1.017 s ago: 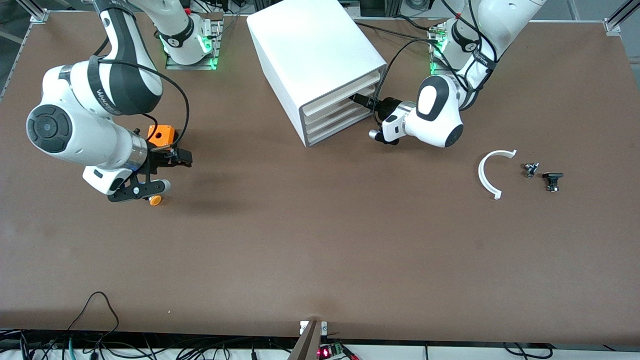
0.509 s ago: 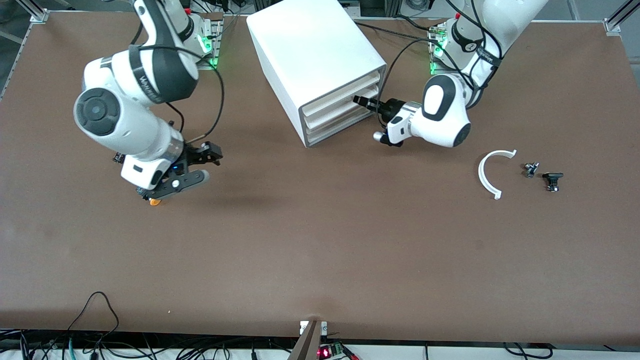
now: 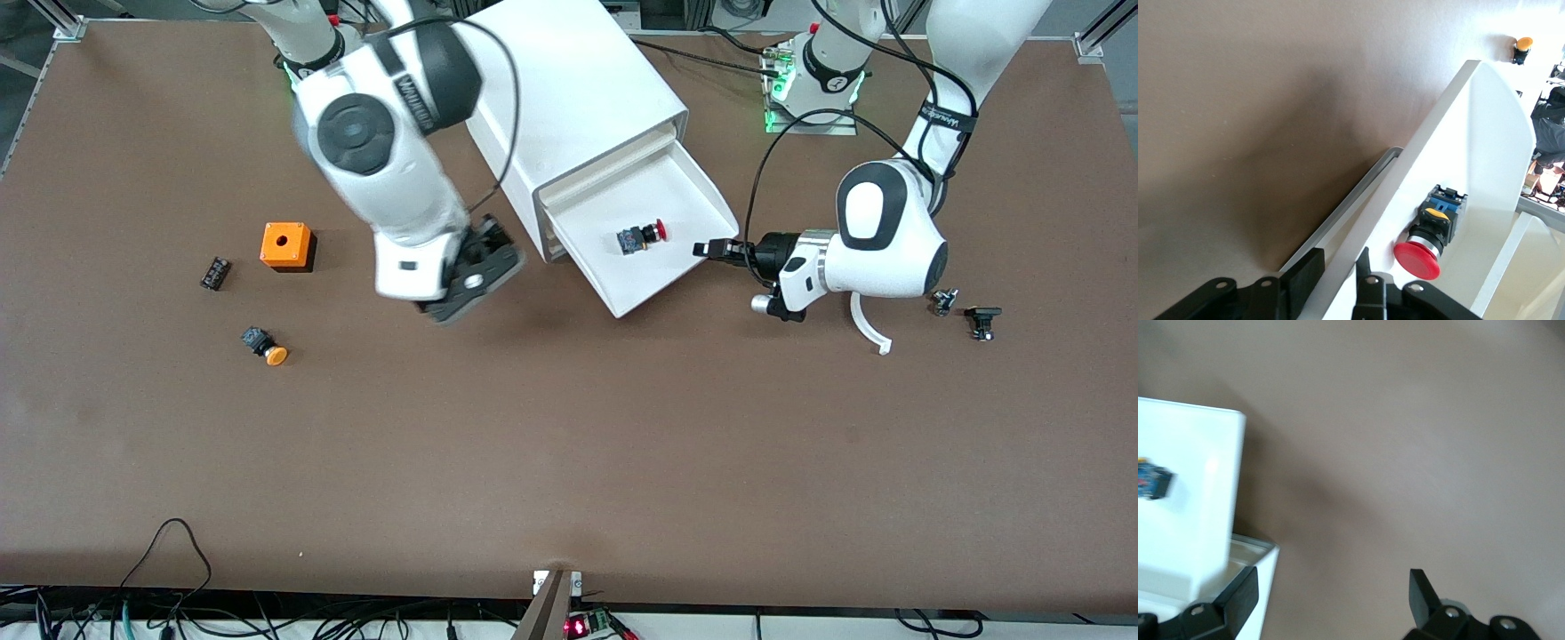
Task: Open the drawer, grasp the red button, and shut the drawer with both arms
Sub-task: 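Reach the right gripper into the drawer while the left gripper withdraws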
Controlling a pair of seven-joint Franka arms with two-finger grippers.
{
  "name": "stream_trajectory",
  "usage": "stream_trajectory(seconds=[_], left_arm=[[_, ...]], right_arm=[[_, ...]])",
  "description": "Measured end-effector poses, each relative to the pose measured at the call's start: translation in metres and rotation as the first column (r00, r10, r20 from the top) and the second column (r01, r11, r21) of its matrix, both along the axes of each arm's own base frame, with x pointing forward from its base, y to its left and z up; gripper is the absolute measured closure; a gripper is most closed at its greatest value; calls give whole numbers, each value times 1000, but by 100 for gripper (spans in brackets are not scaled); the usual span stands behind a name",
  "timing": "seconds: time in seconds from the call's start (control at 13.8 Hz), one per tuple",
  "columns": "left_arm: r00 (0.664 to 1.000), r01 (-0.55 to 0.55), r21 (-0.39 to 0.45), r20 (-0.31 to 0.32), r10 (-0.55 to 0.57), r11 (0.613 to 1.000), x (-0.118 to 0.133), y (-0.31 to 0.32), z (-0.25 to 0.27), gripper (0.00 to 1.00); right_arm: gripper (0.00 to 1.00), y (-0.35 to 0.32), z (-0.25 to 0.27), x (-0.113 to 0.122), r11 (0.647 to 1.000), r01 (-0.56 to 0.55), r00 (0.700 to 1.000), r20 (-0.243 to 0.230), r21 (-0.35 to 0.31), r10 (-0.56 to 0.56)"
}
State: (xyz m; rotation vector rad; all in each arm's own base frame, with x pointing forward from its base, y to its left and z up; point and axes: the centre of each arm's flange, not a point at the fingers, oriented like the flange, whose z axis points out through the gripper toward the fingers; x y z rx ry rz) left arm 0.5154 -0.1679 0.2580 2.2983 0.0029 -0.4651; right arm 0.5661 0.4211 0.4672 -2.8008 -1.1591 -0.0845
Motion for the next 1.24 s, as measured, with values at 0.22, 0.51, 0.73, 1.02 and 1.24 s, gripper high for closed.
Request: stream_trajectory(seconds=[0.22, 0.51, 0.73, 1.02, 1.24], left_arm=[[999, -30, 32, 24, 29, 999, 7, 8, 3, 38], [982, -138, 95, 146, 123, 986, 34, 78, 49, 0], [948, -222, 130, 262, 183, 966, 42, 143, 109, 0], [917, -50, 415, 379, -123, 909, 41, 172, 233, 0], [907, -21, 609, 345, -241, 793, 28, 179, 326, 0]], right_arm=[[0, 68, 1, -32, 983, -179, 983, 51, 53, 176], [0, 130, -15, -80, 937, -343, 938, 80, 62, 338], [0, 155, -52, -87, 872, -486, 870, 127, 54, 477], [0, 156, -89, -83, 754, -657, 749, 116, 6, 652], [0, 155, -93, -87, 693, -717, 687, 93, -70, 721]])
